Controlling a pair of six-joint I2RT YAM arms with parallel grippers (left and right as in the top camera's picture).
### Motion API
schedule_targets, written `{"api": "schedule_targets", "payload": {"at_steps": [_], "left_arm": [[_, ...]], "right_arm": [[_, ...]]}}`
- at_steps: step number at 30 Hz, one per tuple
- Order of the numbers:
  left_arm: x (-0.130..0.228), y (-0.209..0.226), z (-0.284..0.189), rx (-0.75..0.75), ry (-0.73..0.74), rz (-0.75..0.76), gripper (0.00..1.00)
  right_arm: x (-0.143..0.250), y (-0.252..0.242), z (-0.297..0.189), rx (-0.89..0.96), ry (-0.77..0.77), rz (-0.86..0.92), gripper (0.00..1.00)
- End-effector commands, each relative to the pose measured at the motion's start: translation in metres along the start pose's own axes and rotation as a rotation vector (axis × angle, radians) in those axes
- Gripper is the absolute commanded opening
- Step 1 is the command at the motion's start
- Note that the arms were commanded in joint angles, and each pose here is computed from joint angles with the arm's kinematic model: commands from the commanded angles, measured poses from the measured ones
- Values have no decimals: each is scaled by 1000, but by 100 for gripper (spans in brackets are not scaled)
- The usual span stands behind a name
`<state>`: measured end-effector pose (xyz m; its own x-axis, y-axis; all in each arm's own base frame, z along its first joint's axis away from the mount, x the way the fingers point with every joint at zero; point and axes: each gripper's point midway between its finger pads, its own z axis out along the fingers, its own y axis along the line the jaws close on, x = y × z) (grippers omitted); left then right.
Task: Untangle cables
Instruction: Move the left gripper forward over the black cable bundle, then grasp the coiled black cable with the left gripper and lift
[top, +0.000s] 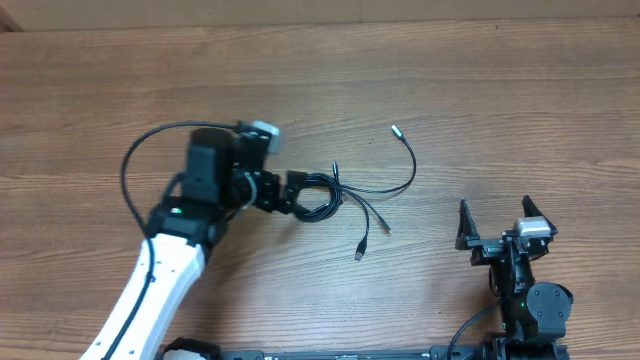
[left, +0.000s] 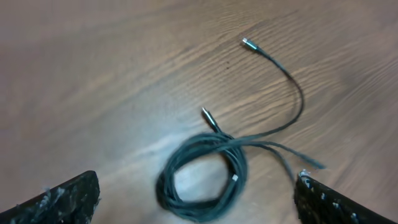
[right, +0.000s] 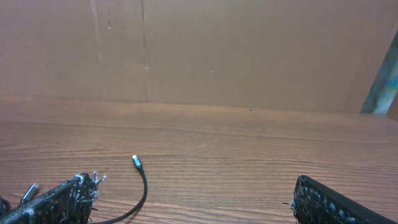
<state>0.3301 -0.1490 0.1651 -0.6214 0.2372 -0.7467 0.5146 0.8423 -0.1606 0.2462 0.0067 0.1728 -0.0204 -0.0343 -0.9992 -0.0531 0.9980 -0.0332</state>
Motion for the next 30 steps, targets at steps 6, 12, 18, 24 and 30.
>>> {"api": "schedule_targets", "payload": {"at_steps": [6,12,18,24,30], "left_arm": [[-6,-5,32,-178,30,331,100],[12,1,61,-170,92,348,100],[43,9,94,-152,193,387,85],[69,8,117,-104,258,376,82],[89,10,135,-83,299,368,79]], "right_arm": [[3,-1,0,5,0,-5,100],[3,-1,0,5,0,-5,100],[3,-1,0,5,0,-5,100],[3,-1,0,5,0,-5,100],[3,-1,0,5,0,-5,100]]}}
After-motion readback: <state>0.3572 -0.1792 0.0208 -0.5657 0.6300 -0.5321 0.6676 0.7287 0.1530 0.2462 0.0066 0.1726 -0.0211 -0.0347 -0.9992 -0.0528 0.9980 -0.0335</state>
